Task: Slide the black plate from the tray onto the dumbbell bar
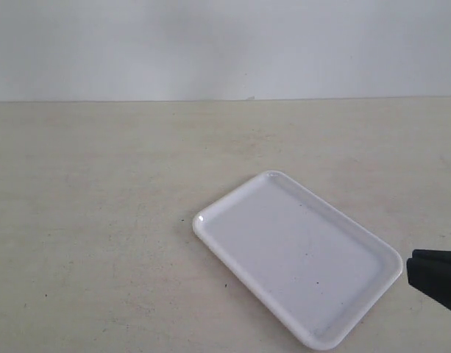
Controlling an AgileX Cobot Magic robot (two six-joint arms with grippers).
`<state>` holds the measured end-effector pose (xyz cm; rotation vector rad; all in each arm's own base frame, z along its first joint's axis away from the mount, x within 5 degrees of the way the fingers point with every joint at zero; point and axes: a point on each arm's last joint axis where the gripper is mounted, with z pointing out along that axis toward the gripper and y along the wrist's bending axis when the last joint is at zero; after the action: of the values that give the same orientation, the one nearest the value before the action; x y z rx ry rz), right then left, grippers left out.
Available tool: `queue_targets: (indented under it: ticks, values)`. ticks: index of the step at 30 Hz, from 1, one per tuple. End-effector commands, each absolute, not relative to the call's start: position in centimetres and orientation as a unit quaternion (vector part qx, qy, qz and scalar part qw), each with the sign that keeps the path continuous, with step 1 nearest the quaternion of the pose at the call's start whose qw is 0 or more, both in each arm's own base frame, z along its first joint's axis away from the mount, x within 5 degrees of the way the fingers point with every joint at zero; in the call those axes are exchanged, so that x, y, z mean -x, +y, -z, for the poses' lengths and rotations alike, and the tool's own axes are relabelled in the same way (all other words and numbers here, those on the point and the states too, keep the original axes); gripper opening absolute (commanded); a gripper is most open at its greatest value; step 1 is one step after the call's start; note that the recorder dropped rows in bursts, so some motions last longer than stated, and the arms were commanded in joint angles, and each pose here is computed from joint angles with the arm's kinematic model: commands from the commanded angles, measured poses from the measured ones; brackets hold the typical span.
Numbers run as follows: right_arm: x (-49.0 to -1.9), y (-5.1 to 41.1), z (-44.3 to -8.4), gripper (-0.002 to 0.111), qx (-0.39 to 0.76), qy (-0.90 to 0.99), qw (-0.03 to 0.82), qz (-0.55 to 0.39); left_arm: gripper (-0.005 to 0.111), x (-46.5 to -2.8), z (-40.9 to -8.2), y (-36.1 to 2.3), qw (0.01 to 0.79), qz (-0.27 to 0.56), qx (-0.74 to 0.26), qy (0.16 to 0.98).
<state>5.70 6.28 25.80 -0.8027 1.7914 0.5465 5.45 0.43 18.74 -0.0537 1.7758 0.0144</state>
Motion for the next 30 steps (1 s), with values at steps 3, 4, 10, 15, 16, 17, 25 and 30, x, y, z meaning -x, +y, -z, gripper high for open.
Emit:
queue_targets:
  ticks: [3,4,10,15,16,17,25,30]
  values:
    - [-5.7,6.2,-25.8,0.0,0.336,0.749,0.525,-0.225,0.004,-5.5,-18.8,0.4,0.634,-0.003,0.027,0.772]
    - [-5.7,6.2,-25.8,0.0,0.336,0.749,0.525,-0.225,0.004,-5.5,-18.8,0.4,0.634,-0.003,0.027,0.772]
    - [-5.0,5.3,-24.2,0.0,0.317,0.751,0.537,-0.217,0.004,-5.5,-18.8,0.4,0.635,-0.004,0.026,0.772]
    - [-4.3,4.7,-22.9,0.0,0.3,0.744,0.556,-0.218,0.004,-5.5,-18.7,0.4,0.634,0.004,0.03,0.773]
    - [-4.2,4.6,-22.8,0.0,0.301,0.742,0.558,-0.217,0.004,-5.5,-18.7,0.3,0.634,0.006,0.027,0.773]
    - [-4.1,4.5,-22.7,0.0,0.3,0.74,0.562,-0.216,0.004,-5.5,-18.7,0.2,0.633,0.009,0.02,0.774]
    - [-3.8,3.7,-21.6,0.0,0.273,0.736,0.591,-0.186,0.004,-5.5,-18.7,-0.2,0.631,0.009,-0.014,0.776]
    - [-3.9,3.4,-19.8,0.0,0.253,0.746,0.593,-0.165,0.004,-5.5,-18.7,-0.2,0.631,0.011,-0.011,0.776]
